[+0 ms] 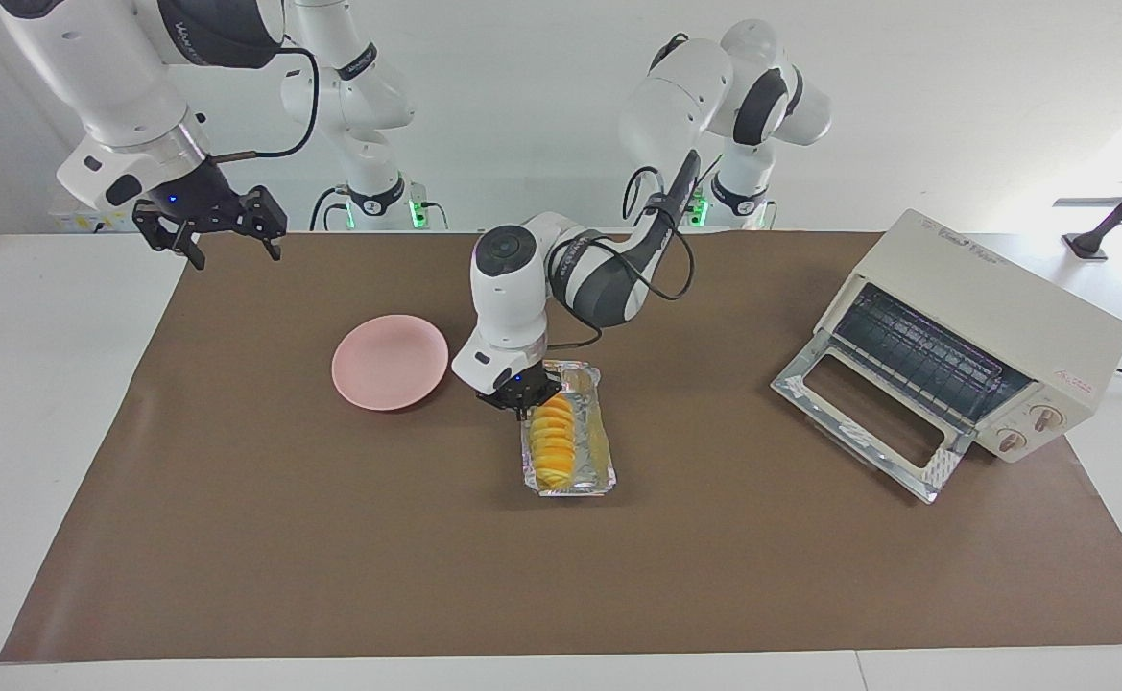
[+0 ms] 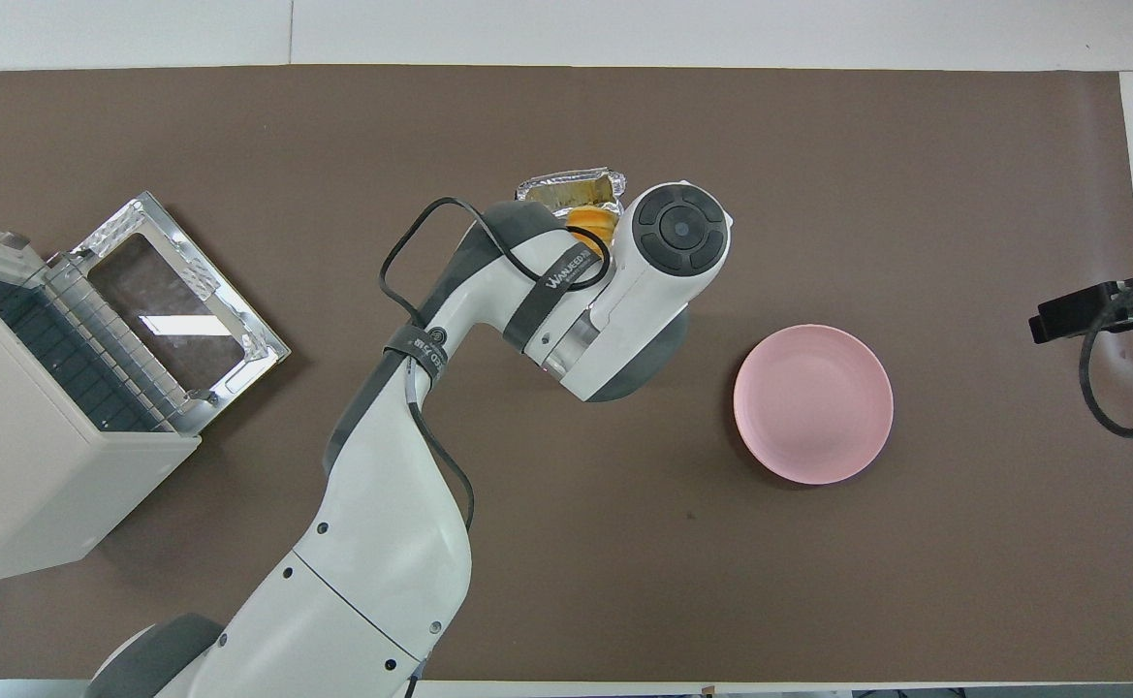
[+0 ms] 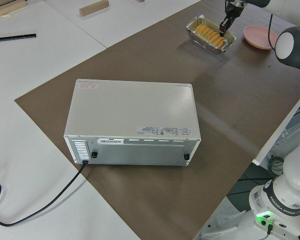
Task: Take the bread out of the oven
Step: 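Set the foil tray on the table and withdraw the left gripper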
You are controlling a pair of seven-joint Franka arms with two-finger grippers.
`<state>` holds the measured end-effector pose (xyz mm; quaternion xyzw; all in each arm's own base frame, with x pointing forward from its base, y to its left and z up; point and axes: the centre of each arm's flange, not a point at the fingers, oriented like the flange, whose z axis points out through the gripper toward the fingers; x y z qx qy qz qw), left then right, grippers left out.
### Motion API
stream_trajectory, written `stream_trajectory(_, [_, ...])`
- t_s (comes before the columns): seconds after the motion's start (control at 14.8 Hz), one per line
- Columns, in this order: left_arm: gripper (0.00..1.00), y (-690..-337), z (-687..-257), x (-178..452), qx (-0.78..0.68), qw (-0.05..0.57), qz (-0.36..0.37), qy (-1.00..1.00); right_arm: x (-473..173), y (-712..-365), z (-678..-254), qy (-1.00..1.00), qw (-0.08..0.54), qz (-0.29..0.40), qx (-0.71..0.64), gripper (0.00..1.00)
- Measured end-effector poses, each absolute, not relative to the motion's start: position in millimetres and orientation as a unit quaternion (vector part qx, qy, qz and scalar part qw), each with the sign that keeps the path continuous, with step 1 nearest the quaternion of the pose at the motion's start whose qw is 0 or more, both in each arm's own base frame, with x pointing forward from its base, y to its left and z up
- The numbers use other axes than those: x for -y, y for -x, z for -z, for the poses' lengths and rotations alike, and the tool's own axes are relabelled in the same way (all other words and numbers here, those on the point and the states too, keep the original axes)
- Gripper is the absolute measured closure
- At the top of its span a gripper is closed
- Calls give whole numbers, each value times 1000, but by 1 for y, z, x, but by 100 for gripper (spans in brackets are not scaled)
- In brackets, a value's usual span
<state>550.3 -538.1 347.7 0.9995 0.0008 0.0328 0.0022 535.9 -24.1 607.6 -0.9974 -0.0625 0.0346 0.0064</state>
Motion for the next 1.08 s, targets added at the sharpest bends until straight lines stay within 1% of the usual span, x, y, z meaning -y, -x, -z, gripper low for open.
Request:
stream_trajectory(0.34, [98, -551, -319, 540, 0, -1, -29, -1000, 24, -536, -608, 997, 6, -35, 63, 0])
stream_trajectory(0.41, [93, -551, -314, 540, -1, 0, -28, -1000, 24, -536, -608, 997, 6, -35, 63, 0])
stream_trajectory(0.47, [93, -551, -311, 540, -3, 0, -28, -1000, 24, -536, -608, 997, 6, -35, 63, 0])
stream_trajectory(0.54, [88, -551, -310, 540, -5, 0, -27, -1000, 24, -536, -608, 997, 6, -35, 63, 0])
stream_trajectory(0.68, [69, -552, -316, 539, -11, 4, -29, -999, 24, -536, -608, 997, 6, -35, 63, 0])
stream_trajectory(0.74, [58, -555, -323, 537, -16, 8, -31, -999, 24, -536, -608, 997, 6, -35, 63, 0])
stream_trajectory(0.81, [51, -558, -336, 535, -22, 16, -34, -999, 24, -536, -608, 997, 6, -35, 63, 0])
stream_trajectory(0.88, [35, -561, -355, 530, -28, 24, -35, -999, 24, -536, -608, 997, 6, -35, 63, 0])
stream_trajectory(1.01, [14, -566, -400, 512, -42, 30, -35, -998, 24, -536, -608, 997, 6, -35, 63, 0])
stream_trajectory(1.08, [6, -568, -421, 502, -48, 32, -37, -998, 22, -536, -608, 997, 6, -34, 64, 0])
